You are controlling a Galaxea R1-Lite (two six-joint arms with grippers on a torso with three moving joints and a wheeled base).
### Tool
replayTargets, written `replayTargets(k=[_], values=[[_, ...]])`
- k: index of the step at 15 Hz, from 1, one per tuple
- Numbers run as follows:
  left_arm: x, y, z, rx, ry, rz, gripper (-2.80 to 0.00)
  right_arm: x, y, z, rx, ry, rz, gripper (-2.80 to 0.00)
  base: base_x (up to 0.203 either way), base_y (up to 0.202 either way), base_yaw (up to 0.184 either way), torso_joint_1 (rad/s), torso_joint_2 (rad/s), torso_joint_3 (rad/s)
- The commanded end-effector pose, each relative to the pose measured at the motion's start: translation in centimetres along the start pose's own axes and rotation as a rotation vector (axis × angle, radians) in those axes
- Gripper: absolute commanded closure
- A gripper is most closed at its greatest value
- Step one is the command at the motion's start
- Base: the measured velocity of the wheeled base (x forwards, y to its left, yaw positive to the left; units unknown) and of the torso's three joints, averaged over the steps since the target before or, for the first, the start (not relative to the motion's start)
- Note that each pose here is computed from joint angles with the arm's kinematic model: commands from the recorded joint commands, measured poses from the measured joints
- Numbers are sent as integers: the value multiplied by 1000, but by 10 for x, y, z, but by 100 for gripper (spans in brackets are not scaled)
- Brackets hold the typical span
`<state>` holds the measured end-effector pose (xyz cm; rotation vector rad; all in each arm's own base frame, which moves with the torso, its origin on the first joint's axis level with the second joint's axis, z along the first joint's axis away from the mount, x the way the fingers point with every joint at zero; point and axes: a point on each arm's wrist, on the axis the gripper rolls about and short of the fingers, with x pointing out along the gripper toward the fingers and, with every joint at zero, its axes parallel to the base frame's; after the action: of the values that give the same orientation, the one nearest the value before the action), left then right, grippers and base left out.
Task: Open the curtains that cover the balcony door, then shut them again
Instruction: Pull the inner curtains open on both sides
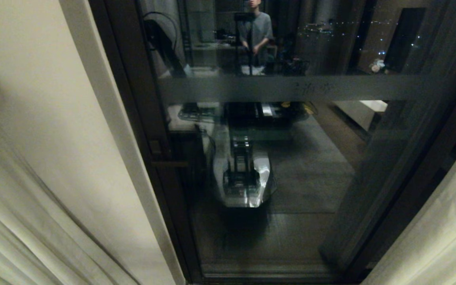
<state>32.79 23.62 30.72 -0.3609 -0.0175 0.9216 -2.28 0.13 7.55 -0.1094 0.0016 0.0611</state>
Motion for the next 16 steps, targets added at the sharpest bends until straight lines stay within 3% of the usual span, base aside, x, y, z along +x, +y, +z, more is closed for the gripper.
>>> replayTargets(k=[1, 4, 7, 10, 16], values=[[10, 14, -5, -18, 27, 47, 0, 0, 0, 0, -1, 0, 0, 0, 0, 0, 0, 0, 0, 0], [13, 25, -10, -40, 82, 95, 0, 0, 0, 0, -1, 0, 0, 0, 0, 0, 0, 0, 0, 0], [11, 26, -10, -65, 90, 99, 0, 0, 0, 0, -1, 0, 0, 0, 0, 0, 0, 0, 0, 0], [6, 28, -12, -56, 135, 118, 0, 0, 0, 0, -1, 0, 0, 0, 0, 0, 0, 0, 0, 0], [0, 27, -6, -61, 125, 104, 0, 0, 0, 0, -1, 0, 0, 0, 0, 0, 0, 0, 0, 0]])
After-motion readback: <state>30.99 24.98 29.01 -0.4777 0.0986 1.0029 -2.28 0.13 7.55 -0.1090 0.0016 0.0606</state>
